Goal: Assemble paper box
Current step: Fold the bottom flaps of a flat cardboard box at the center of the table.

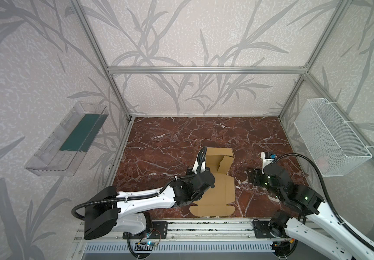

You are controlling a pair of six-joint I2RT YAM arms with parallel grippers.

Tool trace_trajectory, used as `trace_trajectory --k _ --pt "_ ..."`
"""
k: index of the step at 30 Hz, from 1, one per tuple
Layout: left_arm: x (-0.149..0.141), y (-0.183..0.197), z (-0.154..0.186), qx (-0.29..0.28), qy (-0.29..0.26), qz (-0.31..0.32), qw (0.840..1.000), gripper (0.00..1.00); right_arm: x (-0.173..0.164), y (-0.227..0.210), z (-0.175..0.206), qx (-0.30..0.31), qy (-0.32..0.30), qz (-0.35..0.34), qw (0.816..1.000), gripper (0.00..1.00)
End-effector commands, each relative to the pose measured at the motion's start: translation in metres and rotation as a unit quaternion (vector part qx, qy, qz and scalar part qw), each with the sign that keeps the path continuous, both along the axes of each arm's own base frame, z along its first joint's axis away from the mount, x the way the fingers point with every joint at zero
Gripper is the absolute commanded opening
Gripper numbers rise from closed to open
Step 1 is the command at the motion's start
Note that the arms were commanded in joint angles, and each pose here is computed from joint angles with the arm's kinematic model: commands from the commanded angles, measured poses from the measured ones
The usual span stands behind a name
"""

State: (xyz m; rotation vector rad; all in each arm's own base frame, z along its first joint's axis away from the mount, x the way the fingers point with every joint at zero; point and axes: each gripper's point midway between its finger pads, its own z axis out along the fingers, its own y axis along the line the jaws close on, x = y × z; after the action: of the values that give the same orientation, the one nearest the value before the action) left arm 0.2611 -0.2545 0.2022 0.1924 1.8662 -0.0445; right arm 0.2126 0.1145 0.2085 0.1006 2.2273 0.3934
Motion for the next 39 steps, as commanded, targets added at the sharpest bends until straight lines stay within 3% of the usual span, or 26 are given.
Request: trace_trajectory --k 1,4,6,9,15,22,29,34,36,39 --pt "-0.001 0.004 -0.001 -0.010 0.008 0.005 1.000 0.00 -0.001 0.019 -0.008 0.004 0.024 0.044 0.999 0.57" --pt "-0.001 0.003 -0.003 -0.005 0.012 0.007 1.000 0.00 0.001 0.059 -0.013 0.077 0.009 0.112 0.991 0.58" --pt "-0.001 0.003 -0.002 -0.007 0.015 0.006 1.000 0.00 0.004 0.074 -0.016 0.095 -0.003 0.141 0.985 0.61" --pt "-0.002 0.002 -0.001 -0.009 0.018 0.004 1.000 0.00 0.009 0.093 -0.019 0.103 0.001 0.171 0.980 0.63" --pt "-0.002 0.001 -0.005 -0.017 0.028 0.009 0.999 0.00 0.025 0.104 -0.039 0.077 0.016 0.161 0.984 0.62" --pt "-0.003 -0.003 -0.006 -0.026 0.037 0.005 0.999 0.00 0.043 0.091 -0.050 0.034 0.003 0.102 0.994 0.44" --pt "-0.004 -0.006 -0.008 -0.034 0.047 0.012 0.998 0.00 0.049 0.082 -0.052 0.008 0.002 0.059 0.998 0.35" --pt "-0.006 -0.011 -0.008 -0.035 0.051 0.018 0.998 0.00 0.052 0.065 -0.057 -0.022 0.024 0.006 0.999 0.25" --pt "-0.007 -0.017 -0.007 -0.030 0.051 0.017 0.998 0.00 0.052 0.057 -0.060 -0.040 0.036 -0.015 0.998 0.14" --pt "-0.009 -0.022 -0.003 -0.022 0.045 0.023 0.998 0.00 0.052 0.051 -0.061 -0.053 0.048 -0.036 0.997 0.10"
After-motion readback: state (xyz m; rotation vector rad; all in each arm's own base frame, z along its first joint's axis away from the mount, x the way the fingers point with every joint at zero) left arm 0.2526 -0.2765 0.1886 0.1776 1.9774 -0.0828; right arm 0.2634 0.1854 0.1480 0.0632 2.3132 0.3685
